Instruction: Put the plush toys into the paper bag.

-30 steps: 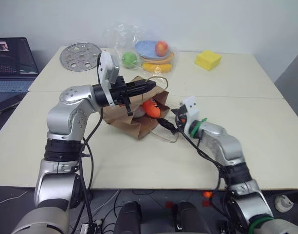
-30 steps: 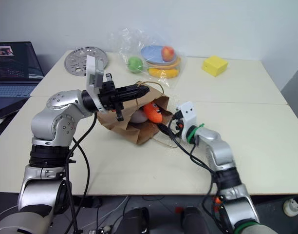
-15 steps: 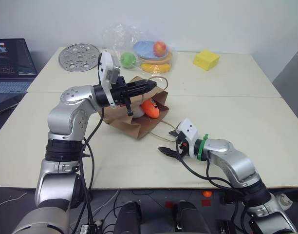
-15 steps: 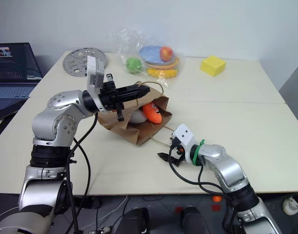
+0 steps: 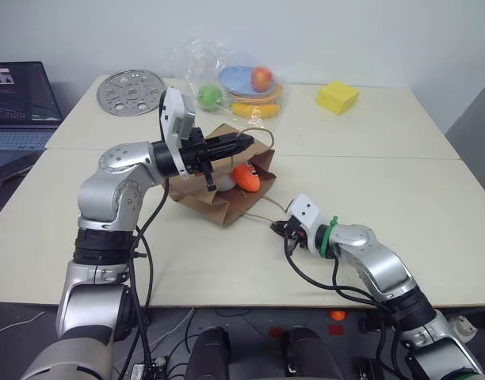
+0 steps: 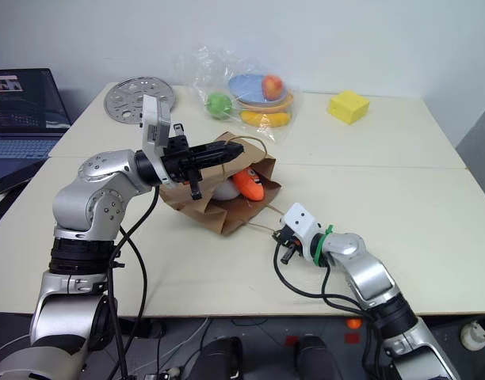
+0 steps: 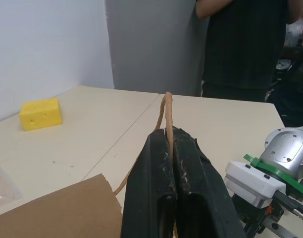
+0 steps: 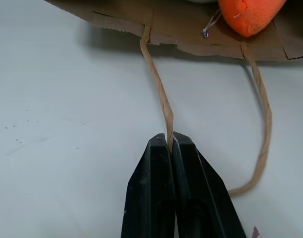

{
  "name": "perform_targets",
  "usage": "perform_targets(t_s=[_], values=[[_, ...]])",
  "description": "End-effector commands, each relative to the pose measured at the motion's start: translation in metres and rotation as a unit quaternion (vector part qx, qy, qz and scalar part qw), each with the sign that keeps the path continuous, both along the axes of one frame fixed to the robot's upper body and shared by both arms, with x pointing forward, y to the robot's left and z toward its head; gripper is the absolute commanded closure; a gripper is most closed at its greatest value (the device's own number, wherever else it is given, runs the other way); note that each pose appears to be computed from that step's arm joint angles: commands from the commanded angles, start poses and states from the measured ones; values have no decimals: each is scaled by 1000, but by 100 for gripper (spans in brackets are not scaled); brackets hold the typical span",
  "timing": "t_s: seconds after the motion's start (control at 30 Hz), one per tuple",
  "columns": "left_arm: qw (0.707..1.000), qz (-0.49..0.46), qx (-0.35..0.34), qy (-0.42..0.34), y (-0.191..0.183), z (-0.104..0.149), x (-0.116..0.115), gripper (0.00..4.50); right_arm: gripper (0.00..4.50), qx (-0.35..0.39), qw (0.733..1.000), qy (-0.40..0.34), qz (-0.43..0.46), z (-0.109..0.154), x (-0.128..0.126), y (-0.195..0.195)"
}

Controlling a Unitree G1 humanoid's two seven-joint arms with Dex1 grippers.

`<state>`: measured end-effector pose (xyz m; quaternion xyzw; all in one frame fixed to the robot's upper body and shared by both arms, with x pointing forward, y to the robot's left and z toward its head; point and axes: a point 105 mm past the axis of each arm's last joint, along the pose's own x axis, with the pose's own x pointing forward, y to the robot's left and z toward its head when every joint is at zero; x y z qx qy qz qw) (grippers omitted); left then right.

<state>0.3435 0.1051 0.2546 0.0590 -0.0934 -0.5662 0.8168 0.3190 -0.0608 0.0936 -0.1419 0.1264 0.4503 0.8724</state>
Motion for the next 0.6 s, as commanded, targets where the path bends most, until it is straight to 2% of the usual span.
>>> perform_targets(t_s=[0.03,0.1,0.2,0.37,0.47,0.53,0.6], values=[[999,-4,-6,-37,-3,16,-2,450,449,55,997,-55,-10,48,-4,-10],[999,-3,-13,-44,-7,20,4,450,449,73,994,-84,-22,76,-8,-18],[998,-7,-20,-54,-12,24,13,450,449,83,991,-107,-18,101,-17,-20],[994,5,-70,-80,-33,46,42,450,449,78,973,-215,-17,153,-19,-14],[992,-17,-89,-82,-50,52,46,450,449,67,959,-275,-22,175,-19,-10],[991,-30,-99,-89,-62,58,46,450,449,28,941,-335,-16,185,-21,-8],[989,-38,-109,-93,-67,63,46,450,449,20,932,-360,-15,191,-23,-6]])
